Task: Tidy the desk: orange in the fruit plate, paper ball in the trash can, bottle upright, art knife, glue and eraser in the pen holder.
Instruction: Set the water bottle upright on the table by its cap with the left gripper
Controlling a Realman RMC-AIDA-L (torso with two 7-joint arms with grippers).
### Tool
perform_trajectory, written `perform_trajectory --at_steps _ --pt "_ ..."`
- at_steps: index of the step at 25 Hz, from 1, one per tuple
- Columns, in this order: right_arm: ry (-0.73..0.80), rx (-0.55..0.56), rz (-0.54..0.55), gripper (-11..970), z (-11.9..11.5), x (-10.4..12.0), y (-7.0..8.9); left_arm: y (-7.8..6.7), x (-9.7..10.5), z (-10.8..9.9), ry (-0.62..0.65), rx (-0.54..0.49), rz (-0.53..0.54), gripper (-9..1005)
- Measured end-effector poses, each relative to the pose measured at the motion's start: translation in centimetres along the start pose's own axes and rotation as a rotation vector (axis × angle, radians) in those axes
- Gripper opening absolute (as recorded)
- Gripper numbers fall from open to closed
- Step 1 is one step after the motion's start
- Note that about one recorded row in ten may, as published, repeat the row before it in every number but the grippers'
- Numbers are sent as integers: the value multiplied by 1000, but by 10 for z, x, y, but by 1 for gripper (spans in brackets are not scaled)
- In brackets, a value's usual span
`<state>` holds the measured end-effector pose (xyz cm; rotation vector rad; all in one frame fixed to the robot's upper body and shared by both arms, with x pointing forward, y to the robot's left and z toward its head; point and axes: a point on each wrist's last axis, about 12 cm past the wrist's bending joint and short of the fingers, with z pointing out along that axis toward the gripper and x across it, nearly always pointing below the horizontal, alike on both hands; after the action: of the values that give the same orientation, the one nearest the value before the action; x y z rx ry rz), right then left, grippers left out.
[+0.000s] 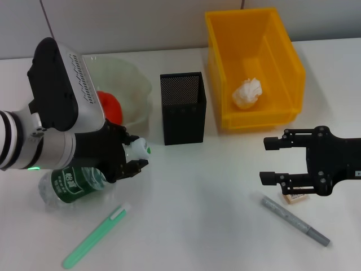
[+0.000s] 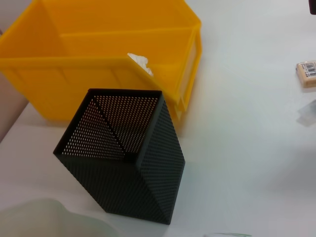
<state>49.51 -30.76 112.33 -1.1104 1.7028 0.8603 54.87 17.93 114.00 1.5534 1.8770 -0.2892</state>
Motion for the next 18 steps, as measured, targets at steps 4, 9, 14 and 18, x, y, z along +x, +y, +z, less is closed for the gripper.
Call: perform_trajectory --at_steps 4,9,14,18 --pt "0 0 2 694 0 0 0 1 0 -2 -2 -5 -2 448" --pt "-1 0 2 695 0 1 1 2 0 -4 -8 -15 -9 448" --pt "0 1 2 695 0 1 1 5 -1 -10 -53 -24 -36 448" --pt "0 3 0 695 0 0 0 7 -2 -14 -72 -35 -44 448"
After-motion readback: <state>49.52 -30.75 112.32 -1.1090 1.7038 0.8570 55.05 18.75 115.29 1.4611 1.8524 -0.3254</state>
